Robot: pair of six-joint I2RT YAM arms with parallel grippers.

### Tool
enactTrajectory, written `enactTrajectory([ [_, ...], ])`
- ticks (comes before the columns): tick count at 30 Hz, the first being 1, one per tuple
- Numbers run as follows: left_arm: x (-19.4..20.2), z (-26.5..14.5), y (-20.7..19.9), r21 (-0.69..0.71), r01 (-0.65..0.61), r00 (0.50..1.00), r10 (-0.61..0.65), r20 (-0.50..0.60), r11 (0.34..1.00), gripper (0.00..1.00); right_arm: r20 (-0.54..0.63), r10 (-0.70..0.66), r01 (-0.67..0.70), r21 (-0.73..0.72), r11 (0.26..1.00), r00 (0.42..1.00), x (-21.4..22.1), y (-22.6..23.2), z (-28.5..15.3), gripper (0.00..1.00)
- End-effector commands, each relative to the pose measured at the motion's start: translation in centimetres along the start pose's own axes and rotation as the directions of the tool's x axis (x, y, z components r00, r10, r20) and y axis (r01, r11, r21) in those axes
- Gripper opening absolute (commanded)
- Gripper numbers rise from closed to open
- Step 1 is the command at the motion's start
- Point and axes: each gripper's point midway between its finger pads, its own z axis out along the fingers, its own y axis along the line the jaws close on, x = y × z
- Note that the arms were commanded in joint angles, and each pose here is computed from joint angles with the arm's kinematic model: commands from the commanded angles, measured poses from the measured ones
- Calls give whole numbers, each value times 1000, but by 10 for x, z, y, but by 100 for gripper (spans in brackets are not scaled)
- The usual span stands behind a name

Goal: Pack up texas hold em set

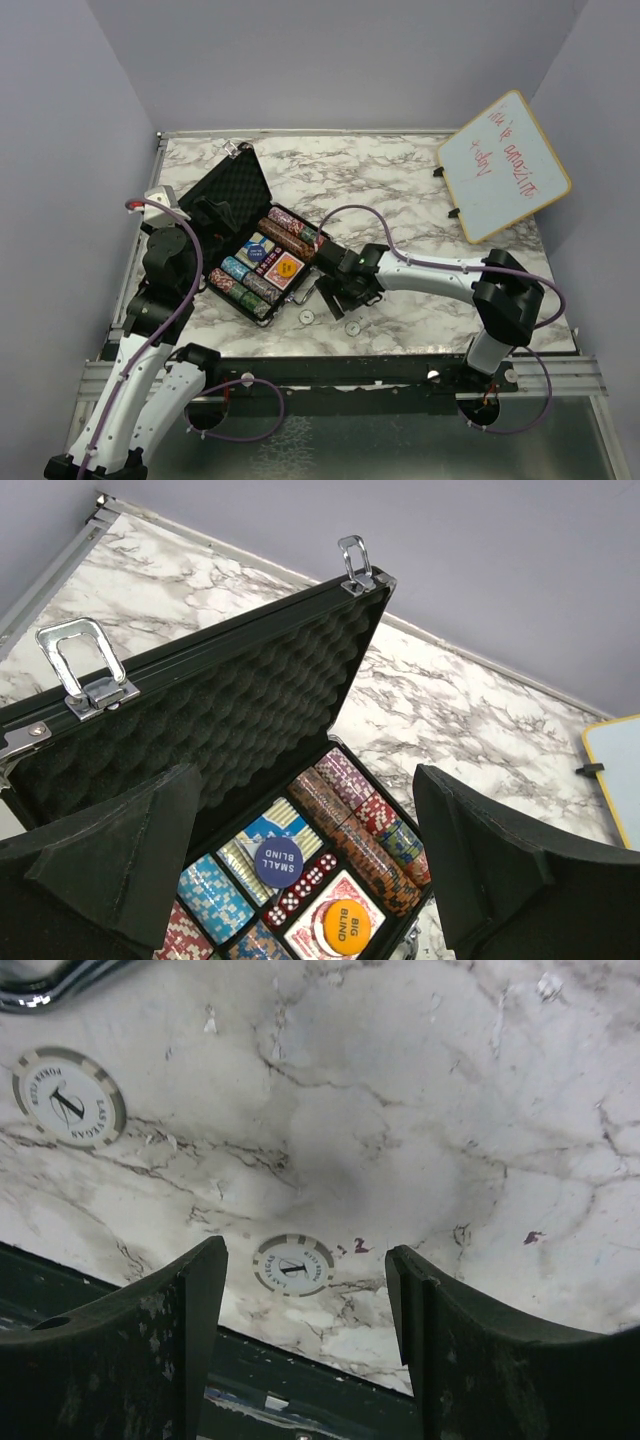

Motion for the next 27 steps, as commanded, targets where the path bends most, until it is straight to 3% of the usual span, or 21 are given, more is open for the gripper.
enactTrajectory([
  [1,4,3,-2,13,-2,1000,2,-10,1000,95,-85,12,-13,-5,1000,996,29,5,1,70],
  [15,8,5,-2,12,-3,1000,3,-20,1000,95,-139,15,-21,-41,999,990,52,13,23,69],
  [27,8,6,-2,9,-5,1000,5,-21,1000,95,-131,38,-33,39,999,991,56,1,45,58],
])
